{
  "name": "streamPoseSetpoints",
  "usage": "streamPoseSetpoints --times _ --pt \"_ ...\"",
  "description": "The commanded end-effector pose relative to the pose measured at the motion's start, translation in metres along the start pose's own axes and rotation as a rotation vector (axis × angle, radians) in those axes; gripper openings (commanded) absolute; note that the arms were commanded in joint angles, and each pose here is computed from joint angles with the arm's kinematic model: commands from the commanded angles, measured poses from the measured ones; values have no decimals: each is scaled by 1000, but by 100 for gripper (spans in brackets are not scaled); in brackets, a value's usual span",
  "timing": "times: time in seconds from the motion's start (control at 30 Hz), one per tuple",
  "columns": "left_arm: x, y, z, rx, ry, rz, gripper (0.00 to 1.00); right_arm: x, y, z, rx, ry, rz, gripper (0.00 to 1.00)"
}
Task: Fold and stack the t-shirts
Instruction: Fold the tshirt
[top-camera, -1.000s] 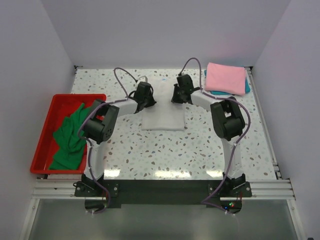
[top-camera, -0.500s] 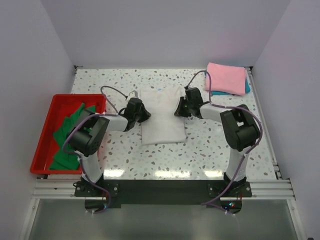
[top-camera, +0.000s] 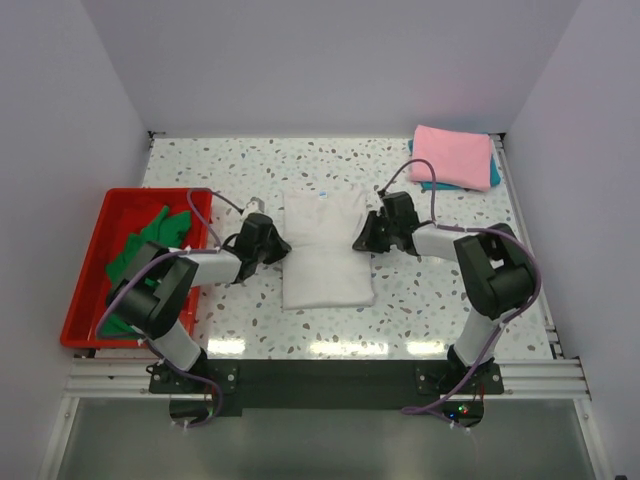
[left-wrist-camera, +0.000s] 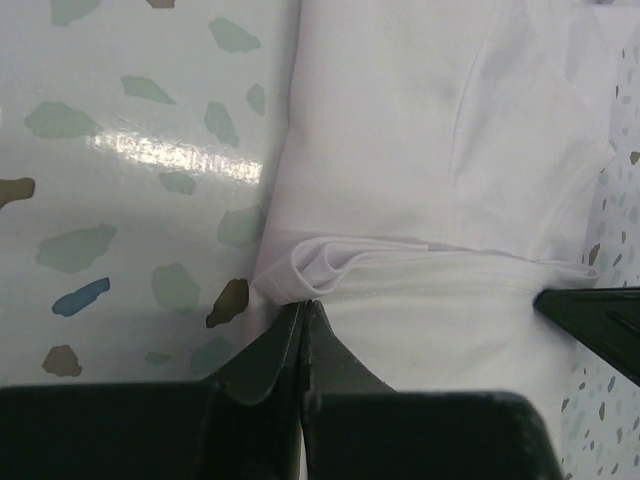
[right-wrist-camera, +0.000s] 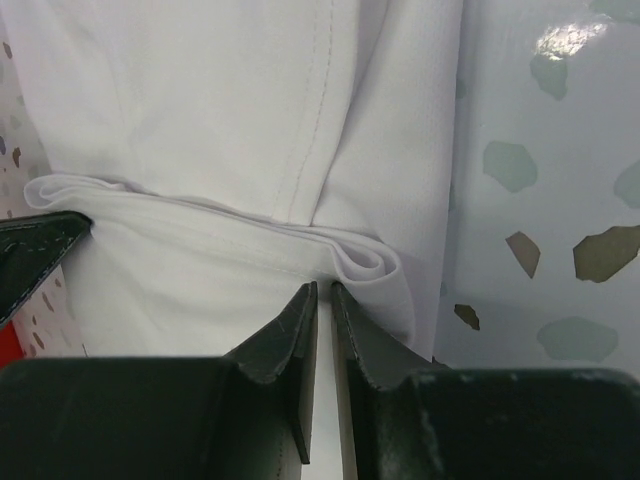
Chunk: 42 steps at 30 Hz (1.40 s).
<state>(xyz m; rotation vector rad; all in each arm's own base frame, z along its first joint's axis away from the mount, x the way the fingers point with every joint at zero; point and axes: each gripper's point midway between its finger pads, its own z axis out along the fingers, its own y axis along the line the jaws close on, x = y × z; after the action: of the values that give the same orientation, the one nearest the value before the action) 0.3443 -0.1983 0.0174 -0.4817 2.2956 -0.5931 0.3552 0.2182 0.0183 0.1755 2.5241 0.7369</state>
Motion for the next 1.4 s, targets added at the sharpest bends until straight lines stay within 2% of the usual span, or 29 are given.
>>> streamPoseSetpoints --times 0.0,0.33,0.57,0.63,0.67,0.77,0.8,0.83,0.9,0.93,0.97,1.03,1.07,1.1,1.17,1.27,1.37 --pt "4 48 -3 -182 28 78 2 27 -42 -6 131 77 47 17" --pt "-1 49 1 -205 38 102 2 15 -51 -15 18 101 176 17" --pt "-32 11 -9 -109 1 167 8 -11 -45 -30 8 70 172 19" --pt "-43 2 -14 -90 -17 189 17 -15 -49 -38 42 58 166 20" --pt "-54 -10 -23 -62 -40 197 26 -24 -46 -47 48 24 151 23" --pt "-74 -28 -44 -10 -95 217 43 -22 -49 -62 90 -7 137 32" --pt "-72 -27 -50 -18 -87 214 50 -25 -42 -72 74 -35 125 39" --pt "-73 -27 -55 -17 -90 211 52 -20 -44 -76 85 -29 124 42" --pt "-63 -21 -68 -14 -68 190 52 -6 -46 -89 103 -53 116 47" --pt "-51 -11 -77 -15 -57 181 52 -1 -45 -94 100 -65 118 47" --pt "-45 -8 -81 -4 -54 169 52 23 -46 -94 112 -34 112 47" --pt "-20 5 -93 30 -25 131 52 35 -39 -107 115 -75 94 49" --pt "-13 6 -96 51 -19 123 52 61 -39 -105 123 -37 74 49" --pt "-3 8 -100 67 3 111 52 64 -34 -113 109 -74 65 49" --pt "16 15 -106 90 26 111 53 89 -45 -115 125 -50 95 50" --pt "44 19 -116 142 93 106 53 108 -53 -123 117 -58 120 50" --pt "58 20 -118 182 104 90 54 120 -59 -126 112 -59 146 50"
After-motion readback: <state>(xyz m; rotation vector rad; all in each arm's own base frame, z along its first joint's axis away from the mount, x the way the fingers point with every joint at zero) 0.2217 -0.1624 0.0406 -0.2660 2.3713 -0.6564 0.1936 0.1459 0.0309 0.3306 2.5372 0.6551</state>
